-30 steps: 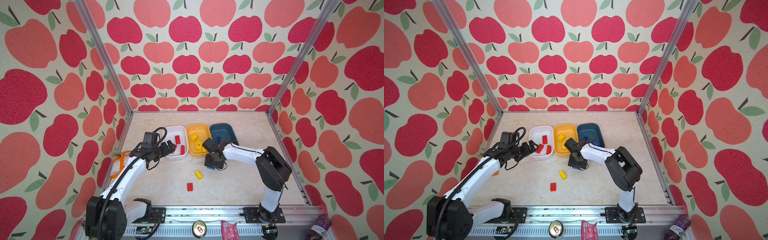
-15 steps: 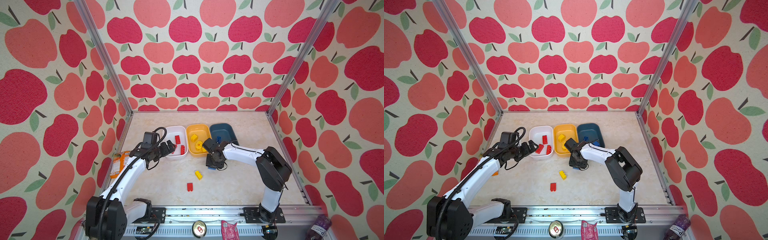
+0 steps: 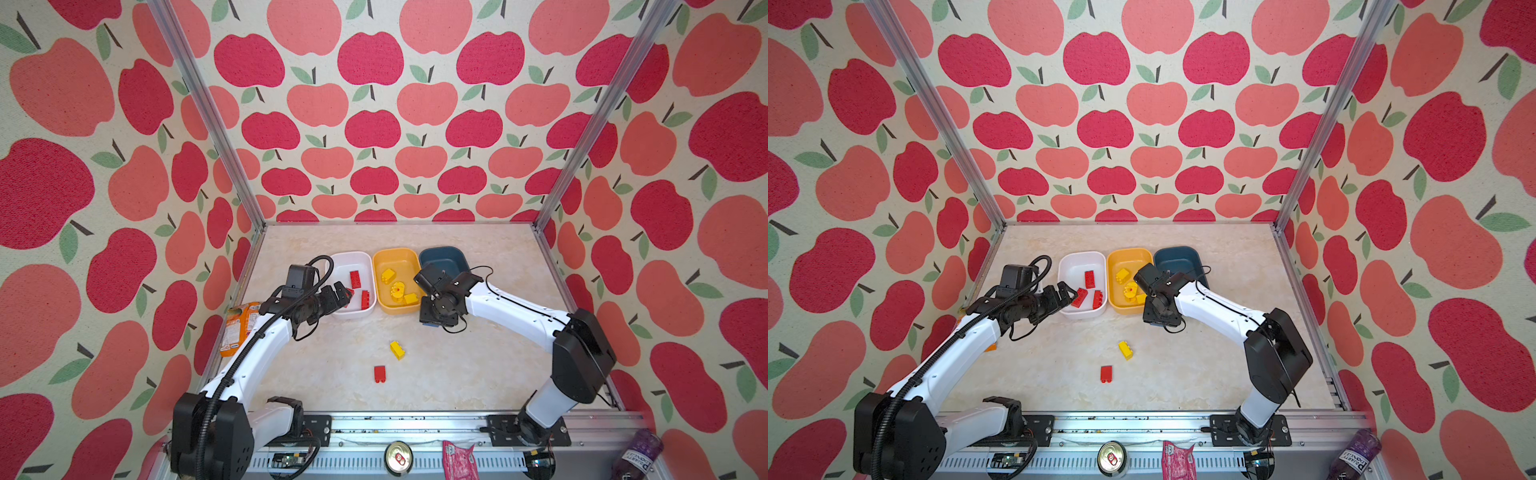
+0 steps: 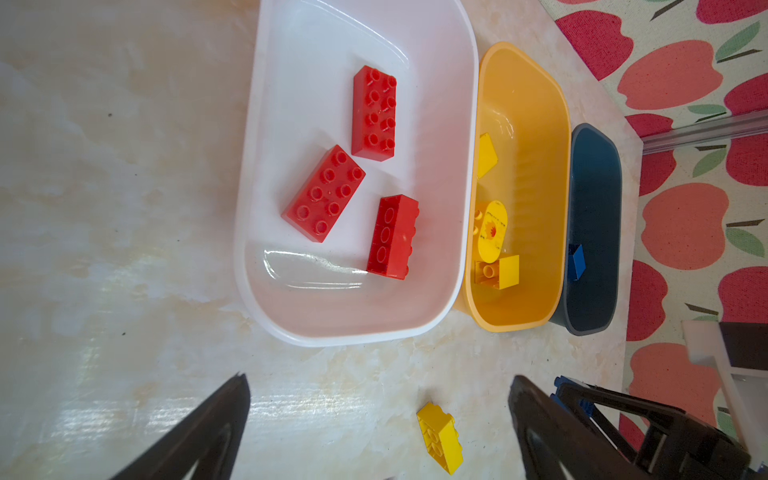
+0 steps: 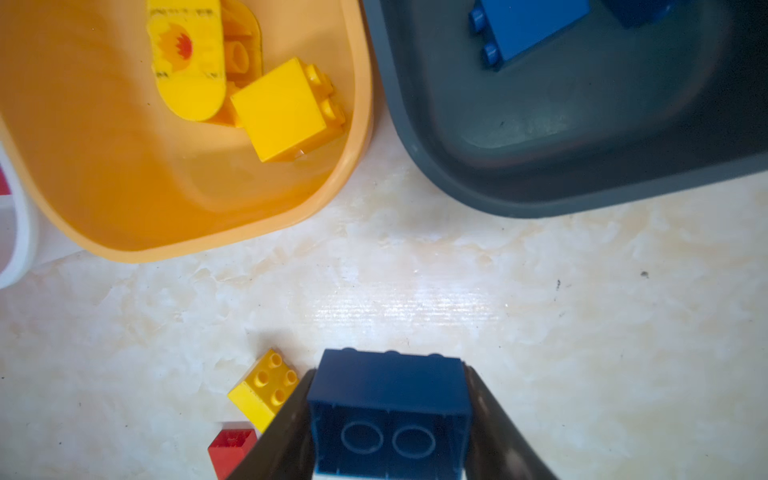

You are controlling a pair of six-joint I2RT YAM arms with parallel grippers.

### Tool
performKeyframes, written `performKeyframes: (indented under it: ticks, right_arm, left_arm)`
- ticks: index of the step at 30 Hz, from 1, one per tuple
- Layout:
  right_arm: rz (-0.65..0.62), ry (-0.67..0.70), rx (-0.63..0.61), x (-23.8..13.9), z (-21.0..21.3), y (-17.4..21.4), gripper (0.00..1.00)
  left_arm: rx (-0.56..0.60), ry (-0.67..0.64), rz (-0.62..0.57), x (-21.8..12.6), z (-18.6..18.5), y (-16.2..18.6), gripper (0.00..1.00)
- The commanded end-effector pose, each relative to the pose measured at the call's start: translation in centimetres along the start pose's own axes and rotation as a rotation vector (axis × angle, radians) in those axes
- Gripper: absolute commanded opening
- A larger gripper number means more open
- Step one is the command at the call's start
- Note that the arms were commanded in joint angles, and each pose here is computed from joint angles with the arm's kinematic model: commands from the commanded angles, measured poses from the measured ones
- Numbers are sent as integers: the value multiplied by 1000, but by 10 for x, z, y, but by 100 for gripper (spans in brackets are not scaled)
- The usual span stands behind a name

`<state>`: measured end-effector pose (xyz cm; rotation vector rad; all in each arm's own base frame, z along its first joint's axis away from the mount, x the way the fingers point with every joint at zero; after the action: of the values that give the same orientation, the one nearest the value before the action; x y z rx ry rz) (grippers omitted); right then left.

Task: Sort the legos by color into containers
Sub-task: 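Carry the blue brick into the teal tray and open the right gripper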

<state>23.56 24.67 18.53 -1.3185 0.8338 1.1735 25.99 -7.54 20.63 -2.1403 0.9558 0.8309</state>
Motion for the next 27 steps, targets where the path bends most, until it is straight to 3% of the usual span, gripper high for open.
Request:
performKeyframes:
  ticks: [1,11,27]
  right_arm:
    - [-33,33,-35,-18,-13,-16,43]
    - [-84,40,-32,-17,-46,-75,43]
    - [-33,71,-22,48,-100,-150,43]
  left_arm:
    - [-2,12,-5,-1,1,0,99]
    - [-26,2,-25,-1,2,-1,99]
    - [-75,-40,-71,0,1,-1,99]
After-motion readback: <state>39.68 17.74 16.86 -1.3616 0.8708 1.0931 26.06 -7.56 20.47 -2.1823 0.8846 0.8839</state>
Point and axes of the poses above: each gripper's point midway between its finger pads, its own x axis out along the fingers, its own z axis along the line the jaws close on, y = z × x, the point moved 8 cm from there along -x, back along the fingers, and after that the axes turned 9 degrees about -x, right-handed, at the moved point
